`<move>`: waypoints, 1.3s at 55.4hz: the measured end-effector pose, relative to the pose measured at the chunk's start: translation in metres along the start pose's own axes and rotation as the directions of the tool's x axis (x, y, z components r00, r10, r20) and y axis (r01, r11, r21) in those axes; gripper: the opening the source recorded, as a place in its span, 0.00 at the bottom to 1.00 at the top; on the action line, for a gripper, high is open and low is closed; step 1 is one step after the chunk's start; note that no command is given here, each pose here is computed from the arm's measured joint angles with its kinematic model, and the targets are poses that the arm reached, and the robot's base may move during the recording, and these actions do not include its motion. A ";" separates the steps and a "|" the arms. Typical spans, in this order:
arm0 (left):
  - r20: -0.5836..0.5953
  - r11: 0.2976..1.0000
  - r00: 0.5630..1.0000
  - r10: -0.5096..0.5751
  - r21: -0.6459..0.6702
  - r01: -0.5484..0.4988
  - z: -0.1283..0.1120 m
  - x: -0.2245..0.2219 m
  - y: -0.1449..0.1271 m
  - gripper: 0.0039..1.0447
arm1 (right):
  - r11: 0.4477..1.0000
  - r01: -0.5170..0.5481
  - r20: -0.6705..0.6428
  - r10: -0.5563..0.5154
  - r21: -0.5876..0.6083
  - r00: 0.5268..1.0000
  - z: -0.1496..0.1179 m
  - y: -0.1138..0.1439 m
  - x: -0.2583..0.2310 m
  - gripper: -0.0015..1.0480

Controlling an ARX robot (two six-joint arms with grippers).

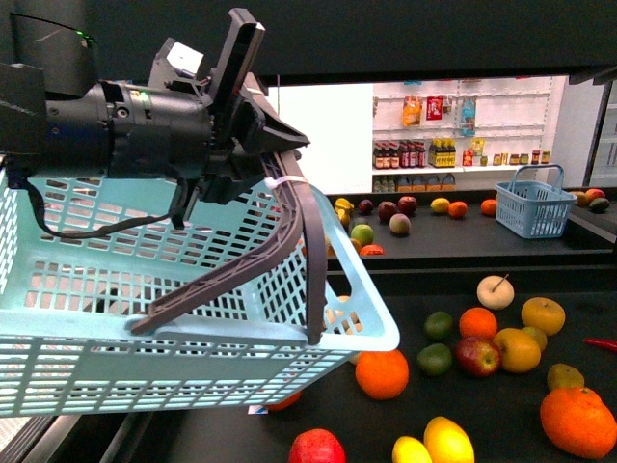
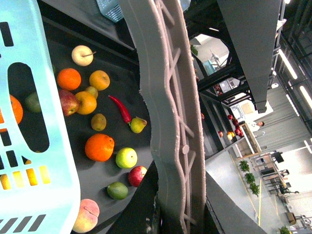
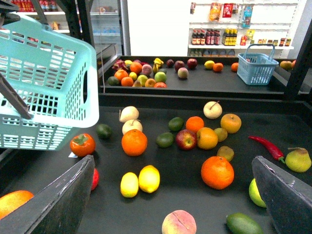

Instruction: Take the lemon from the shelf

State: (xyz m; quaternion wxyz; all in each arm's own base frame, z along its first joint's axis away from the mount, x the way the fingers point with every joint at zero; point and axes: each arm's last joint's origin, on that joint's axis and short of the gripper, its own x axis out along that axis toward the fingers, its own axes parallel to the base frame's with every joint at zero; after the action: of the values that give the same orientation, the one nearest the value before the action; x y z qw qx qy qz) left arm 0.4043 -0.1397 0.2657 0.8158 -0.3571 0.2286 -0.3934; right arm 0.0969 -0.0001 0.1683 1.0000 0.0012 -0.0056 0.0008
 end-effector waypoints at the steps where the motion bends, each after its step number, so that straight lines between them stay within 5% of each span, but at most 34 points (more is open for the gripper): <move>1: -0.002 1.000 1.000 -0.001 0.000 0.001 0.000 0.002 0.000 0.11 | 1.000 0.000 0.000 0.000 0.000 1.000 0.000 0.000 0.000 0.93; 31: -0.050 1.000 0.999 -0.007 -0.008 0.007 -0.018 0.036 -0.003 0.11 | 0.999 0.053 -0.070 -0.052 0.011 0.996 -0.002 0.000 0.000 0.93; 40: -0.047 1.000 0.999 0.006 -0.008 -0.006 -0.019 0.038 0.000 0.11 | 0.986 0.156 -0.411 -0.120 0.055 0.904 -0.010 -0.004 0.013 0.93; 55: -0.047 1.000 0.999 0.006 -0.006 -0.006 -0.018 0.037 0.001 0.11 | 0.966 0.157 -0.580 -0.010 0.203 0.815 -0.015 -0.009 0.088 0.93; 64: -0.047 1.000 0.999 0.005 -0.005 -0.005 -0.018 0.037 0.001 0.11 | 0.963 0.167 -0.708 0.032 0.211 0.705 -0.053 -0.001 0.162 0.93; 72: -0.046 1.000 0.999 0.006 -0.002 -0.006 -0.018 0.037 0.001 0.11 | 0.981 0.043 -0.730 0.110 0.188 0.675 -0.094 0.012 0.219 0.93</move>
State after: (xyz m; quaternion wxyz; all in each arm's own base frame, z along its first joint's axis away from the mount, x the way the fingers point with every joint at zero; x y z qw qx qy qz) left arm 0.4147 -0.1765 0.2502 0.8111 -0.3484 0.2488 -0.3986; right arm 0.3170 0.0122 0.0766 0.9122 0.0957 0.3979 0.0201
